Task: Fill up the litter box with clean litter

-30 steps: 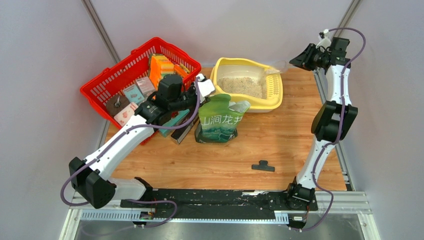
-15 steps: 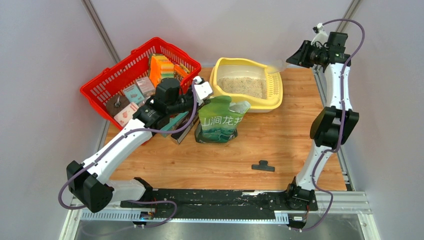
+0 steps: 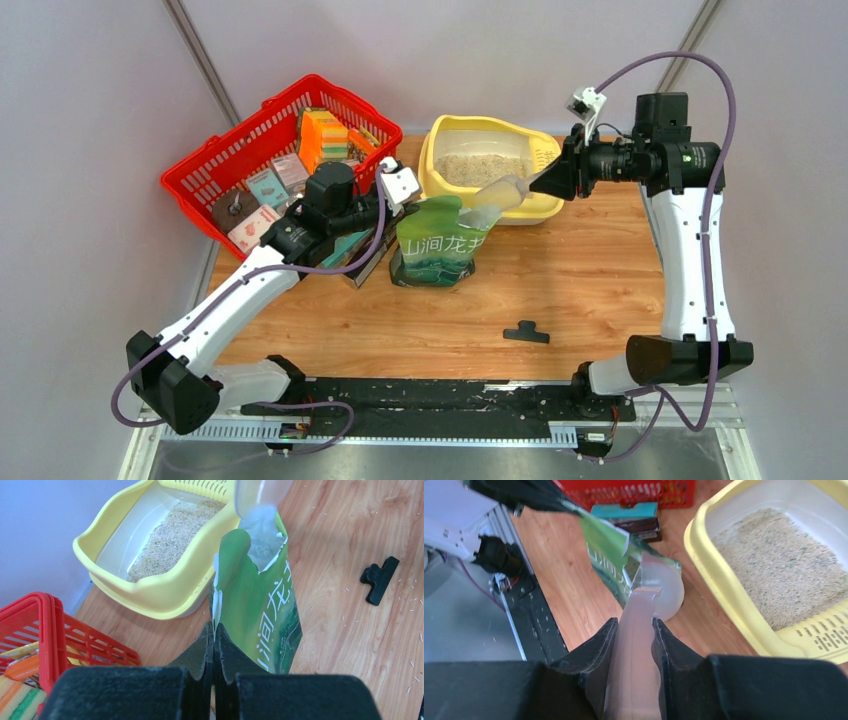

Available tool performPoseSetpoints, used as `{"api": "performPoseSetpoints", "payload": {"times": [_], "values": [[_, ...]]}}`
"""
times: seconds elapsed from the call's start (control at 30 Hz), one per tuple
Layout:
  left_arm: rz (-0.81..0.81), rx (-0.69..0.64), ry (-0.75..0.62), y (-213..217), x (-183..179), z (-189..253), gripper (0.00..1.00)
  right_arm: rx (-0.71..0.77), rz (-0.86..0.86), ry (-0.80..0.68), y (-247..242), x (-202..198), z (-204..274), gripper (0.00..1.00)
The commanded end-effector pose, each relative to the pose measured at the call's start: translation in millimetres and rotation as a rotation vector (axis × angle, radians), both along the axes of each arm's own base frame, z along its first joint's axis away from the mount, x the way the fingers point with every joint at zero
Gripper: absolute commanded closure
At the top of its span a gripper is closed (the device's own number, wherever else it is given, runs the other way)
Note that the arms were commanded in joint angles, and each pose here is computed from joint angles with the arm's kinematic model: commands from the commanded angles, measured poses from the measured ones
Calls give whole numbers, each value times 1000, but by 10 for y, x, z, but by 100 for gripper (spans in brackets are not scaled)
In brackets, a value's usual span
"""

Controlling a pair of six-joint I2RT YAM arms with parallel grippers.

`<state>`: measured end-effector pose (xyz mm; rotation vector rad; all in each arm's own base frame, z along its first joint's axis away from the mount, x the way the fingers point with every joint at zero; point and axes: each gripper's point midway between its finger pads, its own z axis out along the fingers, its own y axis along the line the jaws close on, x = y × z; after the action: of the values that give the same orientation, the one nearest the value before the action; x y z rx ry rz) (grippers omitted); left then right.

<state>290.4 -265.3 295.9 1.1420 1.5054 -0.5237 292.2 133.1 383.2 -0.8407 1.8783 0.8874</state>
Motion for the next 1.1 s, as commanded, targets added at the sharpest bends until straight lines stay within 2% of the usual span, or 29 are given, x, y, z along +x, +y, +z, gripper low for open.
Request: {"api": "performPoseSetpoints", "payload": {"times": [0.0, 0.3, 0.47, 0.53, 0.7, 0.77, 0.87, 1.07], "values": [[2, -60, -75, 47, -50, 294, 100, -106, 122, 33, 70, -180, -351, 100], [-8, -67, -78, 56, -95, 311, 100, -293, 263, -44, 264, -169, -662, 100], [-9, -67, -85, 67, -110, 332, 100, -396, 252, -71, 497, 91, -859, 100], [-10, -71, -86, 67, -115, 351, 100, -412, 170, -13, 564, 215, -915, 100], [-7, -101, -78, 49, -123, 440, 100, -332, -108, 290, 645, 391, -1107, 100], [-8, -121, -76, 32, -122, 495, 100, -395, -269, 302, 512, 529, -1224, 100], [-15, -141, -70, 5, -127, 551, 100, -421, -369, 314, 468, 561, -1320, 100], [-23, -166, -55, -28, -137, 595, 100, -445, -368, 315, 654, 533, -1552, 100]]}}
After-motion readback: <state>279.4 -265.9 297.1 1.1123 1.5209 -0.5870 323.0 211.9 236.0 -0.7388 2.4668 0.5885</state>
